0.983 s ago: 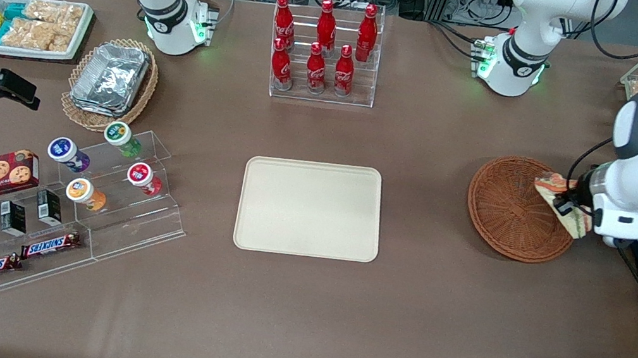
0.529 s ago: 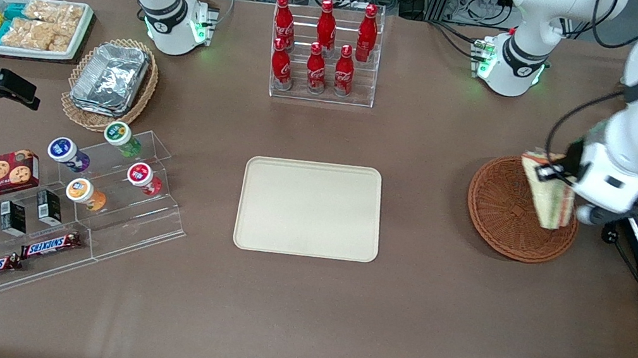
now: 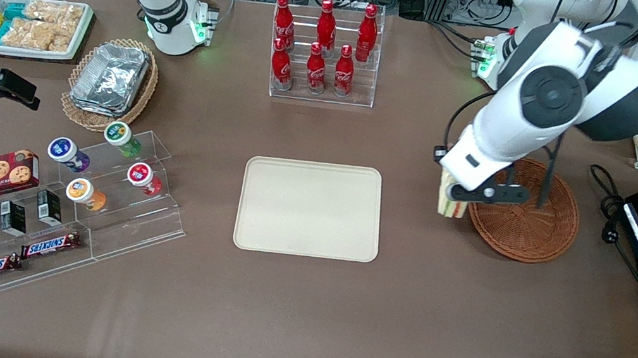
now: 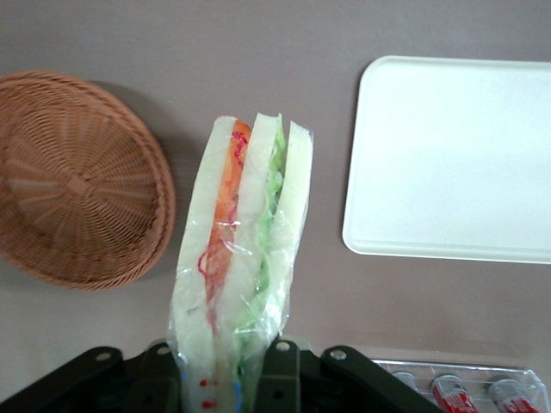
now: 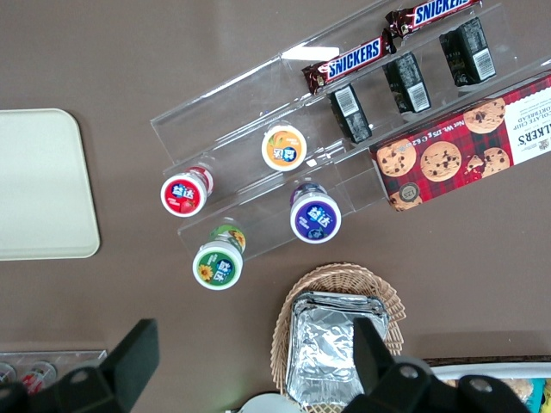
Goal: Place sandwich from basket to tray
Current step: 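Carry the sandwich over the cream tray and lower it down, then open the left gripper to release the sandwich on the tray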
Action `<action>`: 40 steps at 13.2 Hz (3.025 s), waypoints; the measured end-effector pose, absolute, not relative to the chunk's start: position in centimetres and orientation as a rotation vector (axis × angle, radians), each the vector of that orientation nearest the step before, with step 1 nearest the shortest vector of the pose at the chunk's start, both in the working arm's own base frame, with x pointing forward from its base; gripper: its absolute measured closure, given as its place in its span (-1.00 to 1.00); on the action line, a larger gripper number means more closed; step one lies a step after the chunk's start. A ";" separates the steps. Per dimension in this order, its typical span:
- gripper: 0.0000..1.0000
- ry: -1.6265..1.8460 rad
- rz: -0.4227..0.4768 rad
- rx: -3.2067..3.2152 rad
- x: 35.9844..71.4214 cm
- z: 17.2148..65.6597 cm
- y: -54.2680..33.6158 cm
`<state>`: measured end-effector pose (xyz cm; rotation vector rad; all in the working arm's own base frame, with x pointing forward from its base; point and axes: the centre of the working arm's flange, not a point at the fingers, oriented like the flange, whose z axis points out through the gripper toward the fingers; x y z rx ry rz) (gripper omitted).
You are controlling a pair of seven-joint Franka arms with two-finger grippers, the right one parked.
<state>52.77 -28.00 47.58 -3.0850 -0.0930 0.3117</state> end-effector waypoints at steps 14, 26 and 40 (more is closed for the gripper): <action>0.51 -0.067 0.105 -3.060 51.7 26.1 -40.7; -0.85 -0.043 0.058 -3.083 52.5 23.4 -42.2; -1.00 -0.370 -0.046 -3.095 57.8 41.4 -36.7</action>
